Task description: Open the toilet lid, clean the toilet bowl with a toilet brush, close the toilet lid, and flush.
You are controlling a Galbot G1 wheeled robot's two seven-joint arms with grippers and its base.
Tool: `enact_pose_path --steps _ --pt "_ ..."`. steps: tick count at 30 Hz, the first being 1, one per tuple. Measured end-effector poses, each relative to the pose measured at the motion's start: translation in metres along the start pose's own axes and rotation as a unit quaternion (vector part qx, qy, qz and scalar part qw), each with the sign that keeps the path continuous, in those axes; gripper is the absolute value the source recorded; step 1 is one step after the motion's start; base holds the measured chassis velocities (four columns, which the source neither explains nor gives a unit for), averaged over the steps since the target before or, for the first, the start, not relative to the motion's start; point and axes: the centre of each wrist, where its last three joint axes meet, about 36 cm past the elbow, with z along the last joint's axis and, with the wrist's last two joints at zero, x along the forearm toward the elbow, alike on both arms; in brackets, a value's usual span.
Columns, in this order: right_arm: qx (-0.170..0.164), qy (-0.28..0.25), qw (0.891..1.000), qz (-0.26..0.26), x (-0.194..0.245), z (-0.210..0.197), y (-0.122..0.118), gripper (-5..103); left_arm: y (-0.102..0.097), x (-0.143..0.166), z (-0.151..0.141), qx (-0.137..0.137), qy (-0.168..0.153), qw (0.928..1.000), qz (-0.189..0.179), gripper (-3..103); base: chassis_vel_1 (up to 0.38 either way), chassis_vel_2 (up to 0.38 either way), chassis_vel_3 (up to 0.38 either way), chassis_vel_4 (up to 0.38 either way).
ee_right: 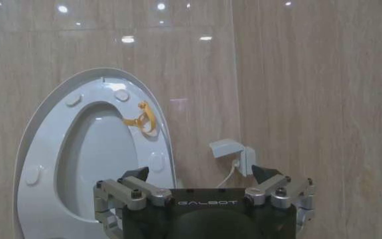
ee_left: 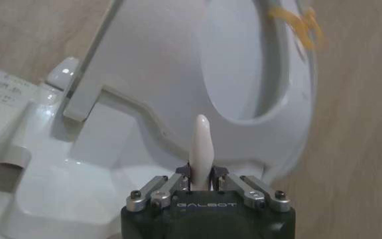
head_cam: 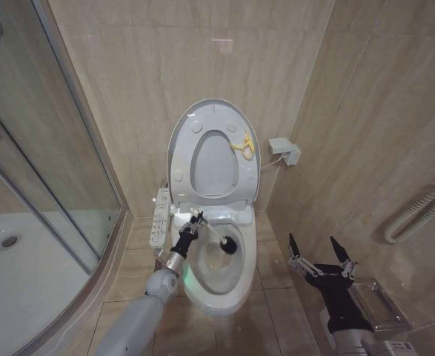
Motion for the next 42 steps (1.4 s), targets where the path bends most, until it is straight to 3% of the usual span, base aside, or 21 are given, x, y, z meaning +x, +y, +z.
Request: enact_pose_path --steps 1,2,6,7,10,11,13,15,20,24,25,29,32,34,36,37,41,42 --pt "0.000 0.000 1.000 0.000 0.000 0.000 0.000 100 0.004 0.005 0.004 -0.018 0.013 0.9997 0.007 20 0.000 0.000 0.000 0.000" --pt "0.000 0.000 1.000 0.000 0.000 0.000 0.000 100 0.004 0.005 0.004 -0.018 0.013 0.9997 0.007 20 0.000 0.000 0.000 0.000" --pt "0.000 0.000 1.000 0.000 0.000 0.000 0.000 100 0.015 0.014 0.003 -0.090 0.037 0.9946 0.038 20 0.000 0.000 0.000 0.000" --pt "0.000 0.000 1.000 0.000 0.000 0.000 0.000 100 0.015 0.014 0.003 -0.090 0.037 0.9946 0.038 20 0.000 0.000 0.000 0.000" --pt "0.000 0.000 1.000 0.000 0.000 0.000 0.000 100 0.023 0.015 -0.009 -0.147 0.043 0.9858 0.069 20 0.000 0.000 0.000 0.000" --pt "0.000 0.000 1.000 0.000 0.000 0.000 0.000 100 0.023 0.015 -0.009 -0.147 0.043 0.9858 0.069 20 0.000 0.000 0.000 0.000" --pt "0.000 0.000 1.000 0.000 0.000 0.000 0.000 100 0.029 0.016 -0.014 -0.181 0.055 0.9785 0.082 20 0.000 0.000 0.000 0.000" --pt "0.000 0.000 1.000 0.000 0.000 0.000 0.000 100 0.032 0.017 -0.015 -0.198 0.063 0.9741 0.090 20 0.000 0.000 0.000 0.000" --pt "0.000 0.000 1.000 0.000 0.000 0.000 0.000 100 0.029 0.017 -0.015 -0.194 0.055 0.9752 0.092 19 0.000 0.000 0.000 0.000" --pt "0.000 0.000 1.000 0.000 0.000 0.000 0.000 100 0.011 0.008 -0.018 -0.109 0.005 0.9918 0.066 19 0.000 0.000 0.000 0.000" --pt "0.000 0.000 1.000 0.000 0.000 0.000 0.000 100 0.011 0.008 -0.018 -0.109 0.005 0.9918 0.066 19 0.000 0.000 0.000 0.000" --pt "0.000 0.000 1.000 0.000 0.000 0.000 0.000 100 -0.005 0.000 -0.020 -0.016 -0.021 0.9988 0.040 19 0.000 0.000 0.000 0.000" --pt "0.000 0.000 1.000 0.000 0.000 0.000 0.000 100 -0.005 0.002 -0.016 -0.004 -0.015 0.9993 0.034 19 0.000 0.000 0.000 0.000" --pt "0.000 0.000 1.000 0.000 0.000 0.000 0.000 100 0.000 0.009 -0.009 -0.025 0.006 0.9991 0.035 19 0.000 0.000 0.000 0.000" --pt "0.000 0.000 1.000 0.000 0.000 0.000 0.000 100 0.013 0.018 -0.005 -0.083 0.035 0.9946 0.051 19 0.000 0.000 0.000 0.000" --pt "0.000 0.000 1.000 0.000 0.000 0.000 0.000 100 0.013 0.018 -0.005 -0.083 0.035 0.9946 0.051 19 0.000 0.000 0.000 0.000" --pt "0.000 0.000 1.000 0.000 0.000 0.000 0.000 100 0.025 0.026 -0.011 -0.158 0.057 0.9828 0.076 19 0.000 0.000 0.000 0.000" --pt "0.000 0.000 1.000 0.000 0.000 0.000 0.000 100 0.024 0.025 -0.014 -0.164 0.055 0.9816 0.081 19 0.000 0.000 0.000 0.000"
